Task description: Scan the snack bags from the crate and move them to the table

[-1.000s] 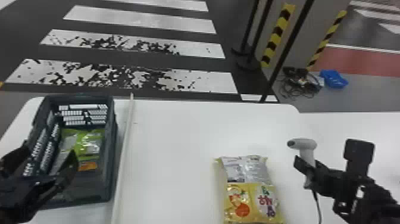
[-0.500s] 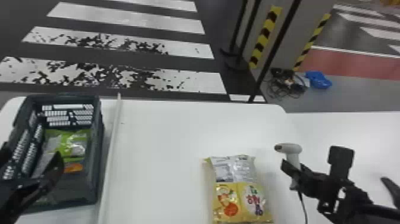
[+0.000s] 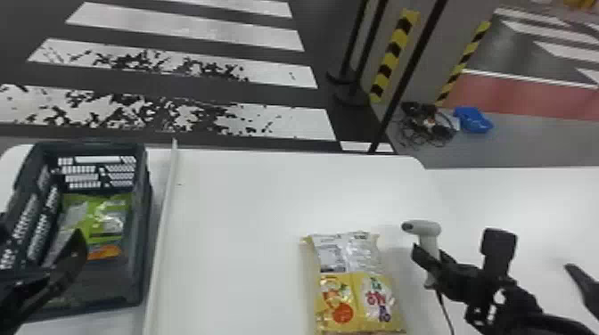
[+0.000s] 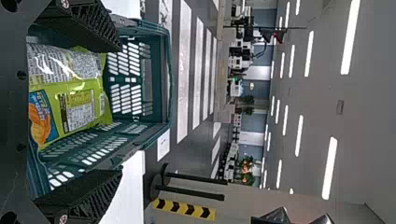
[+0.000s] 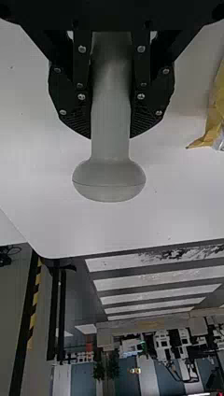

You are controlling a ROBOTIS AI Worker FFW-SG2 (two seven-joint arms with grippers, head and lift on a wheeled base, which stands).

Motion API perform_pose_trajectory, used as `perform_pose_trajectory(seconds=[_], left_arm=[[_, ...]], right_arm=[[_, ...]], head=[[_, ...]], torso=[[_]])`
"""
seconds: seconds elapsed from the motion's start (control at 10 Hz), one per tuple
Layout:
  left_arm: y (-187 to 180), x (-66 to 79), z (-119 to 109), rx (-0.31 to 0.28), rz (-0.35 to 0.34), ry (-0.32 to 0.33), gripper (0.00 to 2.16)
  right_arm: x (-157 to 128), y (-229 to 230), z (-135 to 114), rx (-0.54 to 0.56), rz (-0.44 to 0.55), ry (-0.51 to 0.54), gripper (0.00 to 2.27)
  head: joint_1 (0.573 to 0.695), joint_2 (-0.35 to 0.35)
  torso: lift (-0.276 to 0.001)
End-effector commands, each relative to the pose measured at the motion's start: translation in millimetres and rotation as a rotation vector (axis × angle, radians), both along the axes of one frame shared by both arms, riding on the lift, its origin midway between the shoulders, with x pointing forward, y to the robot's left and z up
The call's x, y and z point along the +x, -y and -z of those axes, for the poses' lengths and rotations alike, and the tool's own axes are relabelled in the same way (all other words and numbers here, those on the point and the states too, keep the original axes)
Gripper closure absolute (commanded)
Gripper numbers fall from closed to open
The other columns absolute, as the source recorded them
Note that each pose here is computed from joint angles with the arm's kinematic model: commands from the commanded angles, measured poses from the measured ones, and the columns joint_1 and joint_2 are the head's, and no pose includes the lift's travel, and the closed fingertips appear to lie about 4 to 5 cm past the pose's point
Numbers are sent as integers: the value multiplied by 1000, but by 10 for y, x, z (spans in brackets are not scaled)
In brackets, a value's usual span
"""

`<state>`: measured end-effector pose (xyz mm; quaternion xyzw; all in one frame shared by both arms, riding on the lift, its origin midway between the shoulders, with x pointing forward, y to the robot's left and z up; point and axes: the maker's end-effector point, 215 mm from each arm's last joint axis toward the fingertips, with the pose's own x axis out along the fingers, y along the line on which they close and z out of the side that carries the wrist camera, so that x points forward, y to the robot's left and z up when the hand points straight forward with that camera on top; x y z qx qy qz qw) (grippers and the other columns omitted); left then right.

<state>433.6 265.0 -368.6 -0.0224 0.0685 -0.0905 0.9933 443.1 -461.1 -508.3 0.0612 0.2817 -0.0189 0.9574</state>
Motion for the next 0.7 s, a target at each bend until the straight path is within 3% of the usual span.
perform_pose_trajectory(seconds=[0.0, 0.3, 0.4, 0.5, 0.6], left_arm=[[-7, 3, -3, 1, -1, 1, 66], [9, 5, -25, -1, 2, 5, 66], [13, 6, -32, -2, 1, 6, 66], [21, 1, -33, -4, 2, 6, 66], [27, 0, -31, -7, 2, 4, 66]], right_arm=[[-34, -22, 137, 6, -5, -6, 2243], [-73, -41, 242, 20, -13, -13, 2226], [-57, -53, 224, 26, -14, -7, 2000], [-54, -52, 206, 26, -14, -5, 1409], [-74, -41, 201, 32, -11, -12, 606]], head=[[695, -248], [695, -245], [695, -245], [695, -245], [695, -245]], torso=[[-95], [-95], [-95], [-95], [-95]])
